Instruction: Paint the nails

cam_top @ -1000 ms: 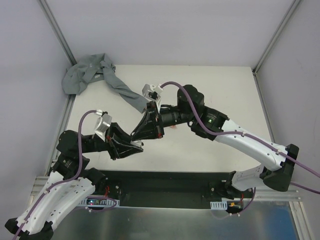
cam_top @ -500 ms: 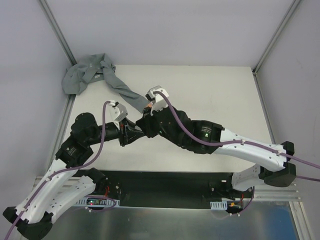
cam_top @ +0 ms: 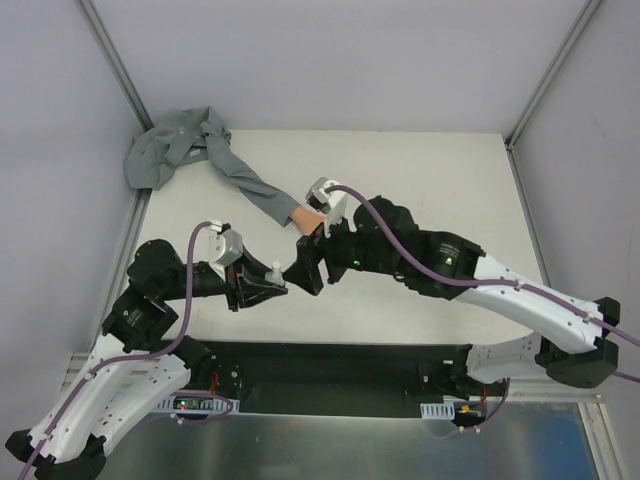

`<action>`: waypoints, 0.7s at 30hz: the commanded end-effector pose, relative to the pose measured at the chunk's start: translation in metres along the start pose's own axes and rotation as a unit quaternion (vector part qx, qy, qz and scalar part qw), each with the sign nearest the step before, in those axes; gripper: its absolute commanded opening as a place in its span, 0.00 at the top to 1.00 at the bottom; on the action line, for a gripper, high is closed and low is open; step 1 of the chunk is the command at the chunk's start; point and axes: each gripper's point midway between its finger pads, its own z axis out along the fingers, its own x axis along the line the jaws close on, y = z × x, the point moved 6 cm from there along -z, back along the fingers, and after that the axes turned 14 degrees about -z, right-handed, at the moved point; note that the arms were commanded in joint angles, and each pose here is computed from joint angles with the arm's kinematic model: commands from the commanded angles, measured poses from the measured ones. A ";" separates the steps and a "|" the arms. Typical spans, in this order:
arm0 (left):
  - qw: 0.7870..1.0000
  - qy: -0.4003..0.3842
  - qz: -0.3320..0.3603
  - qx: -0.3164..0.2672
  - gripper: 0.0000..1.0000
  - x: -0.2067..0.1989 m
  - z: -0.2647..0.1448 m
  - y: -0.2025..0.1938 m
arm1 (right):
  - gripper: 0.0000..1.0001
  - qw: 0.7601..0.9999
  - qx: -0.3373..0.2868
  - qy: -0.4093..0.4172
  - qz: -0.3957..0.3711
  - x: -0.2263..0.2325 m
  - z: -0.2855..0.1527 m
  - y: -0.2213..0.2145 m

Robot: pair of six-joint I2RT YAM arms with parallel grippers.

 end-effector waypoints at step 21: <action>0.990 -0.138 -0.014 -0.011 1.00 -0.039 -0.004 0.011 | 0.40 0.930 -0.135 0.341 -0.028 0.027 -0.007 0.042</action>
